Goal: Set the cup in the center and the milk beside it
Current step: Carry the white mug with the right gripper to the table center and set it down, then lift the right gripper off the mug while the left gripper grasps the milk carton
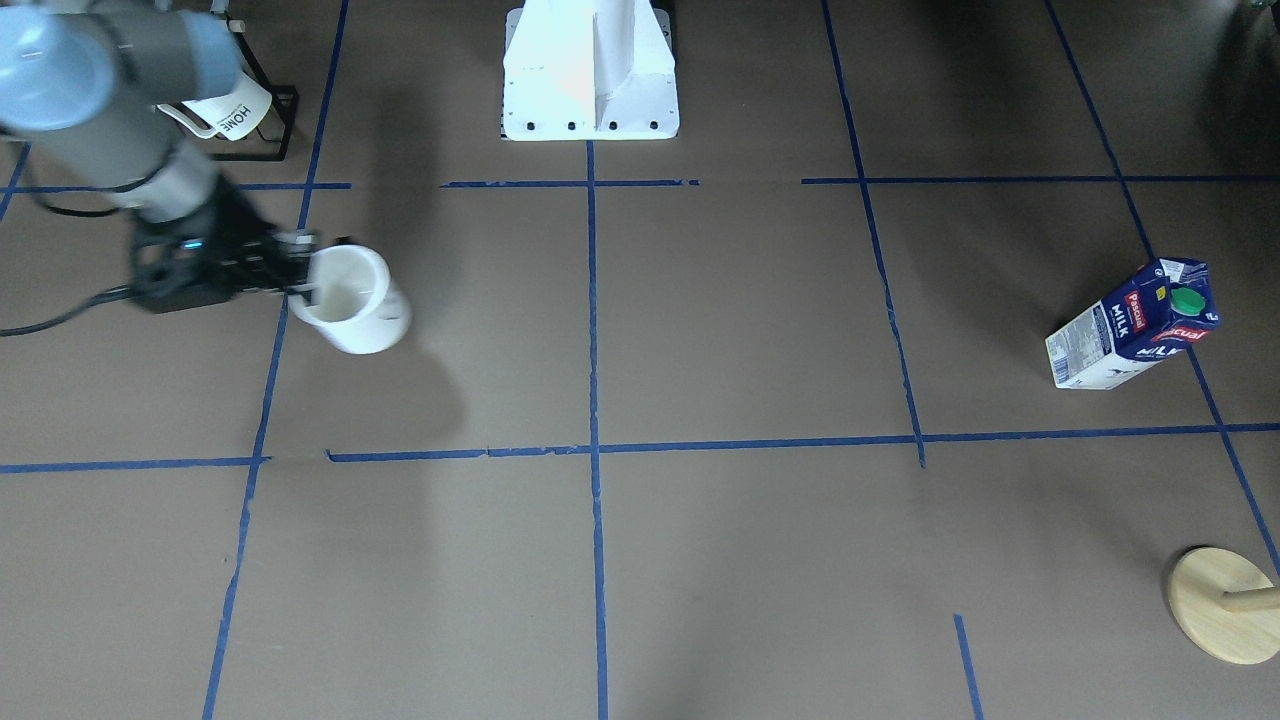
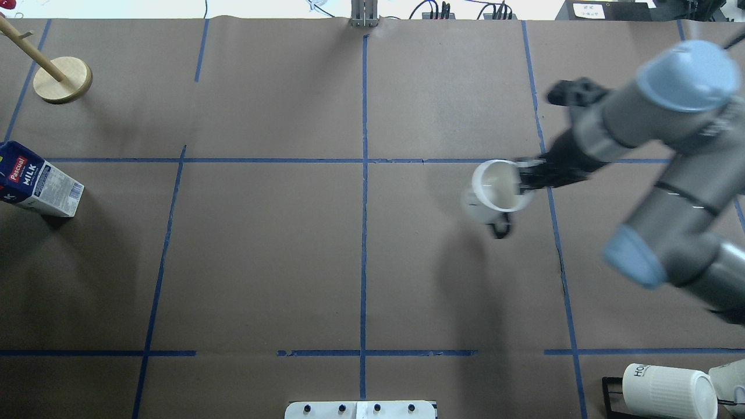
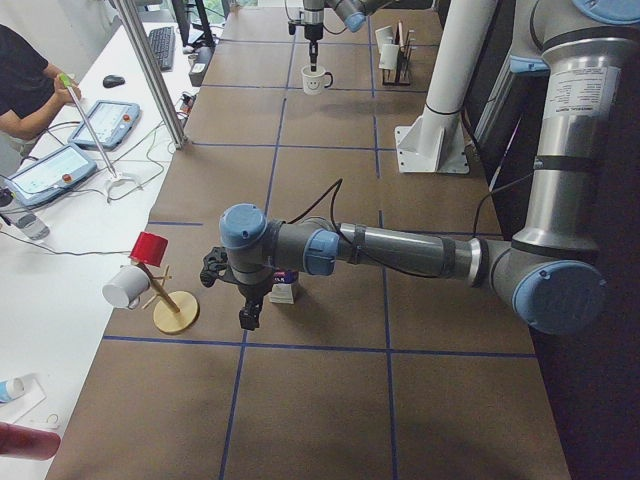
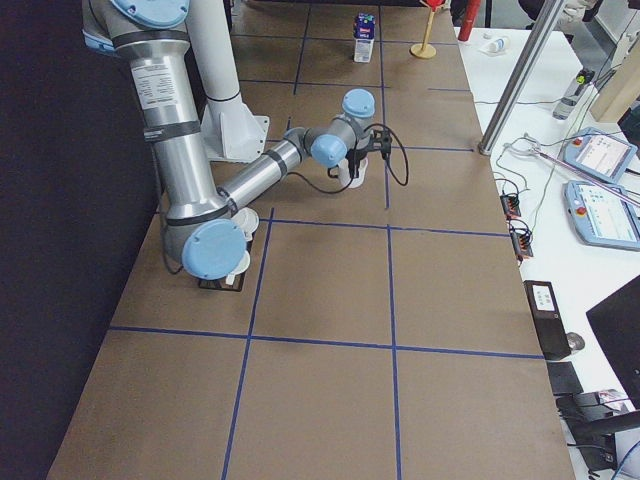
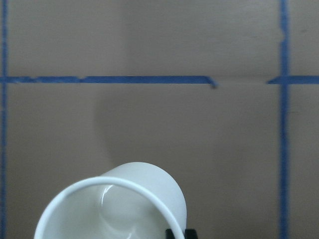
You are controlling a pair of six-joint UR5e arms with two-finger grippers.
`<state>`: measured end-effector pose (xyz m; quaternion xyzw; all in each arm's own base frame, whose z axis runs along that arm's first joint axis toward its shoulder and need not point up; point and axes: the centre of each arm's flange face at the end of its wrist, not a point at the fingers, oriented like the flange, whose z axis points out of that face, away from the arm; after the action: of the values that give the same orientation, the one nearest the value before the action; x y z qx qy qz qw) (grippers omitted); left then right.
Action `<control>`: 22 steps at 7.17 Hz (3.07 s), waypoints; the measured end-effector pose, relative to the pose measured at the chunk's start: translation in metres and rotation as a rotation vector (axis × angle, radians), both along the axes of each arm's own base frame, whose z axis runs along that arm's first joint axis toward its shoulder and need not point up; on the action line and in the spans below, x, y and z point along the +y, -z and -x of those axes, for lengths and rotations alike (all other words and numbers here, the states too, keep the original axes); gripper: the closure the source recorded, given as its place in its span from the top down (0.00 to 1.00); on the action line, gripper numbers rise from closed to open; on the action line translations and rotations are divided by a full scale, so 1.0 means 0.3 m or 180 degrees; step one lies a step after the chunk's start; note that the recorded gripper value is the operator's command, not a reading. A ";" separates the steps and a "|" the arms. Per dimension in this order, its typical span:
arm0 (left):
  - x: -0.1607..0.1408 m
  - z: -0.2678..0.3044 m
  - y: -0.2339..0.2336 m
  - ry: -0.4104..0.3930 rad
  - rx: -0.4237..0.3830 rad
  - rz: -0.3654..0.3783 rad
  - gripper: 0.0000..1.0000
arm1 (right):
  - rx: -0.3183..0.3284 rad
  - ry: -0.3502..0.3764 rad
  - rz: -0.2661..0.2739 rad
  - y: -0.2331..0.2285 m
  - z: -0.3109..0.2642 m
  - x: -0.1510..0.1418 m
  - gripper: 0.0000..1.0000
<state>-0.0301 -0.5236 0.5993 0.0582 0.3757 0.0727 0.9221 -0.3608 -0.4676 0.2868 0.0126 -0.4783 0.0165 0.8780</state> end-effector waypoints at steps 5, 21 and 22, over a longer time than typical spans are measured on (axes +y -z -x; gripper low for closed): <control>0.006 -0.007 0.004 -0.0016 0.0098 0.0008 1.00 | 0.0083 -0.0526 0.0543 0.354 0.514 -0.137 0.03; -0.098 -0.554 0.653 0.0081 -0.0035 0.0259 0.02 | -0.0184 -0.0644 0.0553 -0.040 -0.357 -0.331 1.00; -0.131 -0.659 0.930 0.0130 -0.0008 0.0393 0.03 | -0.0063 -0.0587 0.0399 -0.176 -0.472 -0.309 1.00</control>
<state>0.1677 -0.5628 0.3204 0.0088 0.3770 0.0306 0.9257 -0.2191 -0.5602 0.3397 0.0014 -0.4818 0.1272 0.8670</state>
